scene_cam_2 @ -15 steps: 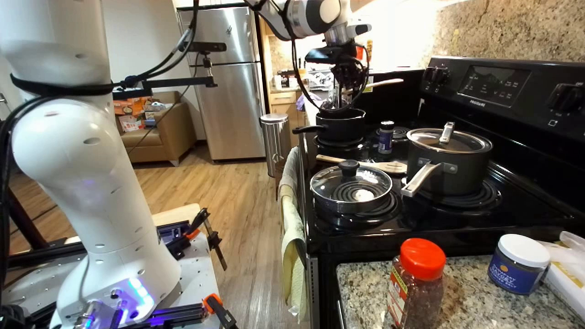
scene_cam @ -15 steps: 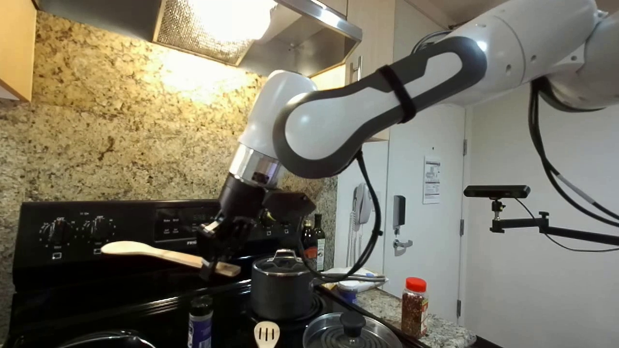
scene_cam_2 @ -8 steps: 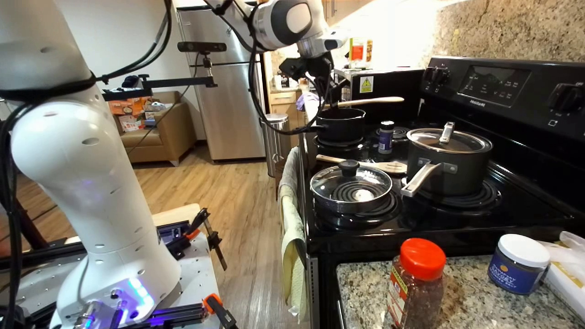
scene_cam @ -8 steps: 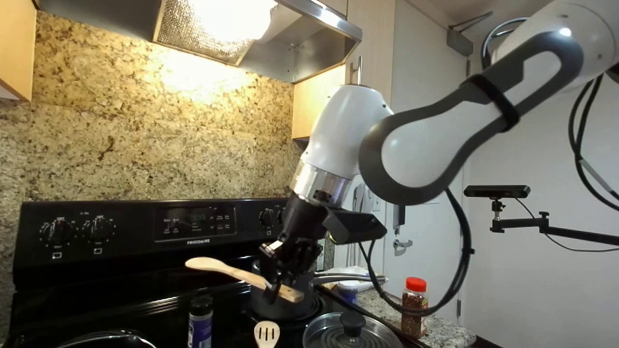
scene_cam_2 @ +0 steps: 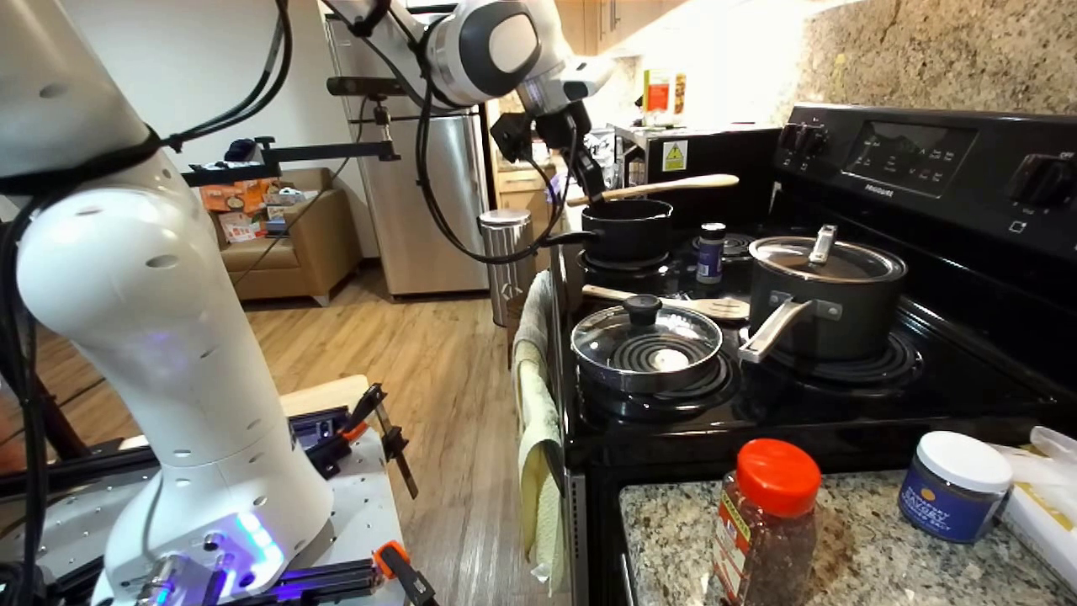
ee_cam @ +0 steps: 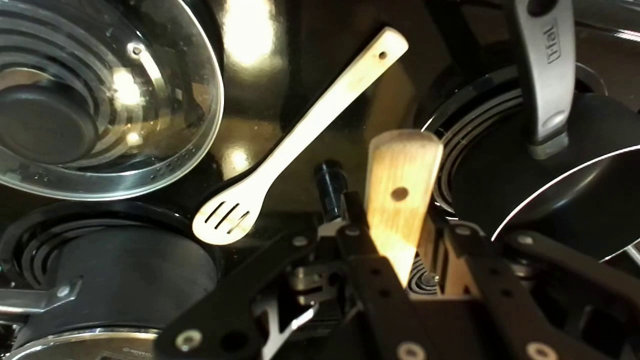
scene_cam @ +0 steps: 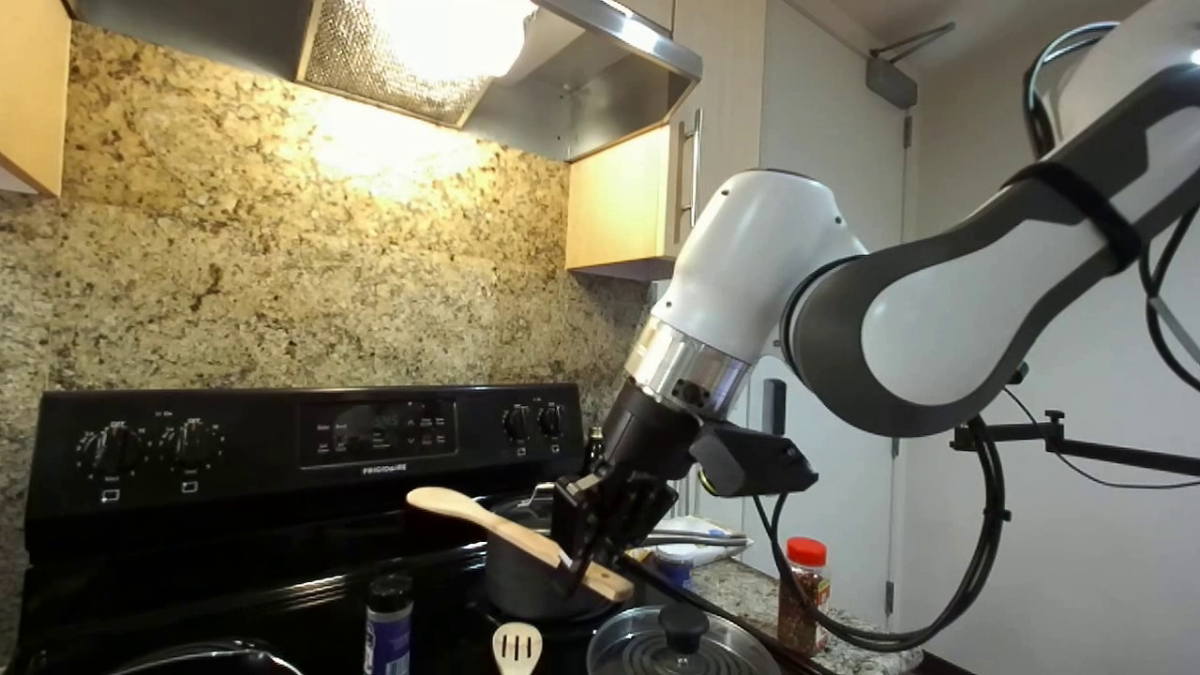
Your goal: Remove the wooden spoon from the pot and put it on the stove and then center the pot on the plate
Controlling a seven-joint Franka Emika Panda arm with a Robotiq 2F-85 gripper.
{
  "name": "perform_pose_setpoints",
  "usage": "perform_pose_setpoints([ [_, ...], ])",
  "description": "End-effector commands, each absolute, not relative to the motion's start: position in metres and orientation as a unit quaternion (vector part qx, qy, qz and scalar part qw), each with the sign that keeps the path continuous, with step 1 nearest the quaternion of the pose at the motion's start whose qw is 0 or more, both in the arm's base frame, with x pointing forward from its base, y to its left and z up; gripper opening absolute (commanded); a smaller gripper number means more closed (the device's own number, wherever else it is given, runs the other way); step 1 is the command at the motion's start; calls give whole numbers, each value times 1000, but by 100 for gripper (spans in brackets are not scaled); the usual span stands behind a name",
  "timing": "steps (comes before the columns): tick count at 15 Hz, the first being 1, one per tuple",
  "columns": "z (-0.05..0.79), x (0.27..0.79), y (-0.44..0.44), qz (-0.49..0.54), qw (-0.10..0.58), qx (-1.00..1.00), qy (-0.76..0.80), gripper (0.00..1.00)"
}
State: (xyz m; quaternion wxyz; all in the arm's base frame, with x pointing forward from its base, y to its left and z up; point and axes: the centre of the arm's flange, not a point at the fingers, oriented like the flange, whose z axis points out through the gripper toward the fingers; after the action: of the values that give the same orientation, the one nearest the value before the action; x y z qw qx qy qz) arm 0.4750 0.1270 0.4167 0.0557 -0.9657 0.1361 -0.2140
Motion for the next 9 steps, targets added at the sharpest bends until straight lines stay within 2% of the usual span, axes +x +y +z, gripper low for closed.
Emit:
perform_pose_setpoints([
  [1, 408, 473, 130, -204, 50, -958, 195, 14],
  [6, 369, 469, 133, -184, 62, -931, 309, 14],
  [9, 341, 475, 151, -162, 62, -936, 305, 14],
])
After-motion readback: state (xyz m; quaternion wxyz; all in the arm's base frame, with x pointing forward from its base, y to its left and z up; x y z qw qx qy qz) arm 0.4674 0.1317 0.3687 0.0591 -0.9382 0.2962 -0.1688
